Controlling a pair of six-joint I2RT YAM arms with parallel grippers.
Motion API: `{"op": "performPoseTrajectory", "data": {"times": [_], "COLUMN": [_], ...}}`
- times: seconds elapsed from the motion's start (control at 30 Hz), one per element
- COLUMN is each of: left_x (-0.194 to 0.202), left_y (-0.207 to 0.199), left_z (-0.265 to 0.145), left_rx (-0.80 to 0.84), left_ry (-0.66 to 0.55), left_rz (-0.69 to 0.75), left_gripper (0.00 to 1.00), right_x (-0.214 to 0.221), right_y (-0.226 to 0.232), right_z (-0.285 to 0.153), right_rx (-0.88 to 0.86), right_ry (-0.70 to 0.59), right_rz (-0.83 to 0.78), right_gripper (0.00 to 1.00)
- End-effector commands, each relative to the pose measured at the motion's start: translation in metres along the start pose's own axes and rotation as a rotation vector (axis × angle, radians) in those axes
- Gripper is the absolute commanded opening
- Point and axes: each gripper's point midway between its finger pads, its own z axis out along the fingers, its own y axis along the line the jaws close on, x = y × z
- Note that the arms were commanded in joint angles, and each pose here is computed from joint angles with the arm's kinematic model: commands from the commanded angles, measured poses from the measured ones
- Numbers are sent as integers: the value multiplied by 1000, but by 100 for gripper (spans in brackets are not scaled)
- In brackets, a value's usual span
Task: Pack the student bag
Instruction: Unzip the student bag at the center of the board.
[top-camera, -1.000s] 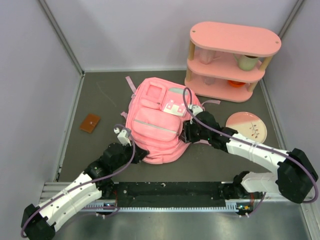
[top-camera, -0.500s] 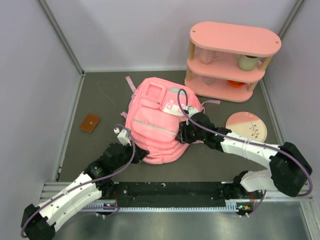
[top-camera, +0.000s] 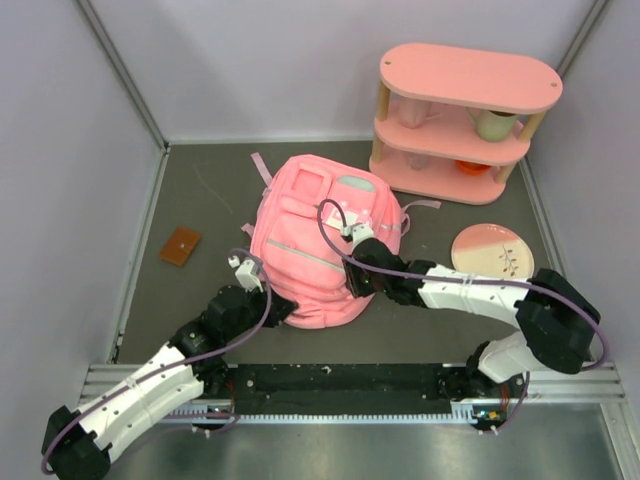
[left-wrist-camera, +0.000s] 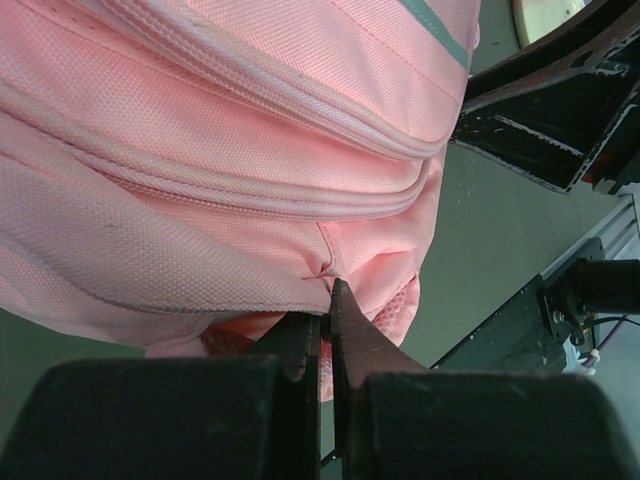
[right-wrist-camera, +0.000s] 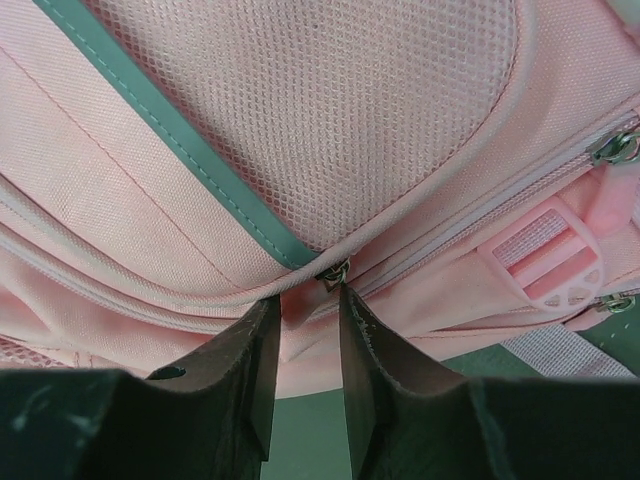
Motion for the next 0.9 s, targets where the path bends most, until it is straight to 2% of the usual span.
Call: {"op": "performPoseTrajectory", "data": {"times": [0.0,0.1,0.17,0.2,0.23,0.3,0.37,0.4,0.43,0.57,0.63,0.87], "left_x": [-30,-29,-29,-29,-29,-29,-29,-29,-30,-30,-29,-35], "left_y": [-43,-43,-43,-42,-43,-43,-43,-43,-44,-44,-43,-49], "left_z": [-5,-5,-5,-5,-5,-5,-6,-6,-7,-7,-7,-7], "left_rx": [151,154,155,155,157,157,160,160,163,163,162,190], "left_ry": [-82,-81,-83,-83,-83,-85,-89,-89,-92,-94,-91,-114], "left_rz": [15,16,16,12,11,10,10,9,9,6,6,4], "left_gripper": [0,0,0,0,0,0,0,0,0,0,0,0], "right_x": [-19,-19,-22,-22,-23,-36,-35,-42,-42,-47,-44,-25], "right_y": [19,16,12,11,11,19,21,20,19,19,17,48], "right_z": [6,9,13,14,15,14,13,8,7,5,8,-7], "right_rx": [-27,-11,20,24,26,-14,-41,-44,-40,-39,-19,-121], "right_ry": [-43,-70,-84,-89,-96,-158,-192,-222,-231,-254,-234,-179], "right_rz": [-9,26,51,58,66,91,121,138,147,159,160,33], "right_gripper": [30,32,29,25,14,6,8,15,18,22,2,0]}}
